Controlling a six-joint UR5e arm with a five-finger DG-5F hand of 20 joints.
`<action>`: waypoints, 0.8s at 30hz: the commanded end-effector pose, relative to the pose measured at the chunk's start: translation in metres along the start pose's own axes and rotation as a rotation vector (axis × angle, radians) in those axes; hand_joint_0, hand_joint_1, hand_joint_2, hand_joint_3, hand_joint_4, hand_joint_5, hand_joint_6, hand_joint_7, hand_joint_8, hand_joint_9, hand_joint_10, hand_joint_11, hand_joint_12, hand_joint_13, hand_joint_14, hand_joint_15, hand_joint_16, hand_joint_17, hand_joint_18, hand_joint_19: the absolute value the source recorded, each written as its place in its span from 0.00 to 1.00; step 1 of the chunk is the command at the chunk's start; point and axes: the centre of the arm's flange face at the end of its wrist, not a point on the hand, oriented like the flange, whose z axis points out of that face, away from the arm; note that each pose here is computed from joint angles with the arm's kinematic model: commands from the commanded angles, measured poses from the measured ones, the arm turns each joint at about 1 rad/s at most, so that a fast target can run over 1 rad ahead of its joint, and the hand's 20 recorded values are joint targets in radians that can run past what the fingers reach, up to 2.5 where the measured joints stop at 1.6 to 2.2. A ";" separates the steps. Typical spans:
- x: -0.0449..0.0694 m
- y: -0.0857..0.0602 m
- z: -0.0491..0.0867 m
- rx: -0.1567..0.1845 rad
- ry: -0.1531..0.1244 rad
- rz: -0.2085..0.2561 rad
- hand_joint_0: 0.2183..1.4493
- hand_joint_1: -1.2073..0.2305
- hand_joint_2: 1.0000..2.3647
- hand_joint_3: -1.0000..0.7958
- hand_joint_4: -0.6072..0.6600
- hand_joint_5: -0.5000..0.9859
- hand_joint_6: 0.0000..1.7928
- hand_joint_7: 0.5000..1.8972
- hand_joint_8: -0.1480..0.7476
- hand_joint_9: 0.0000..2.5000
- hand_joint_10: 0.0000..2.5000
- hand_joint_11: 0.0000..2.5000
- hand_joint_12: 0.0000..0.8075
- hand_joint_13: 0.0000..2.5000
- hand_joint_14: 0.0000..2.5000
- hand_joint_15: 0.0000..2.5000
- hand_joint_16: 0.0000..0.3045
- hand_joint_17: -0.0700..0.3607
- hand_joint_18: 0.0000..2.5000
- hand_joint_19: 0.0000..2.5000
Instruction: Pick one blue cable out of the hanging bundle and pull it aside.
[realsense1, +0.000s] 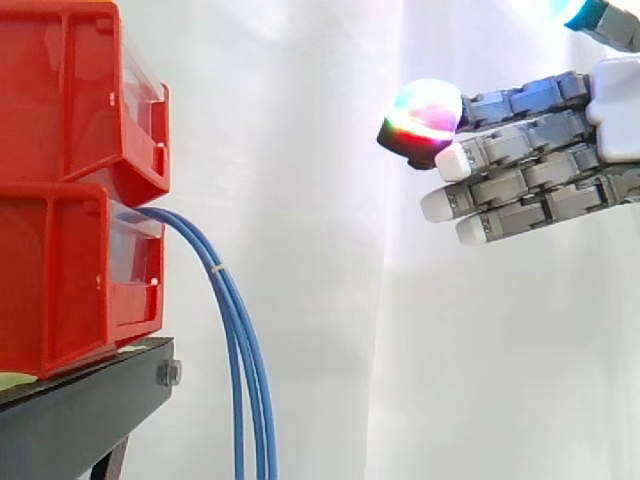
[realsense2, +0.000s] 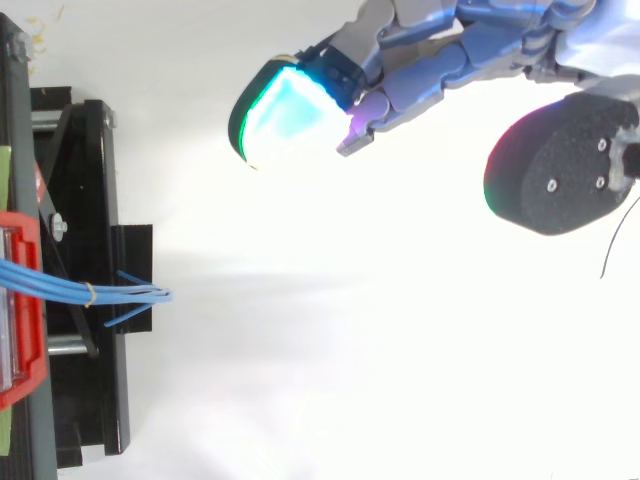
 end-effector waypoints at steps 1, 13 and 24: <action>0.002 0.000 0.000 -0.001 0.003 0.000 0.26 0.47 0.00 0.28 0.69 0.20 0.28 0.15 0.50 0.18 0.00 0.00 0.41 0.12 0.00 0.02 0.13 0.37 0.04 0.03; 0.002 0.000 0.001 -0.005 -0.010 -0.001 0.26 0.46 0.00 0.29 0.70 0.20 0.28 0.15 0.50 0.19 0.00 0.00 0.41 0.14 0.00 0.03 0.13 0.36 0.05 0.03; 0.006 0.001 0.002 -0.014 -0.013 -0.005 0.27 0.46 0.00 0.29 0.70 0.21 0.28 0.16 0.51 0.21 0.00 0.01 0.41 0.15 0.00 0.03 0.12 0.36 0.06 0.04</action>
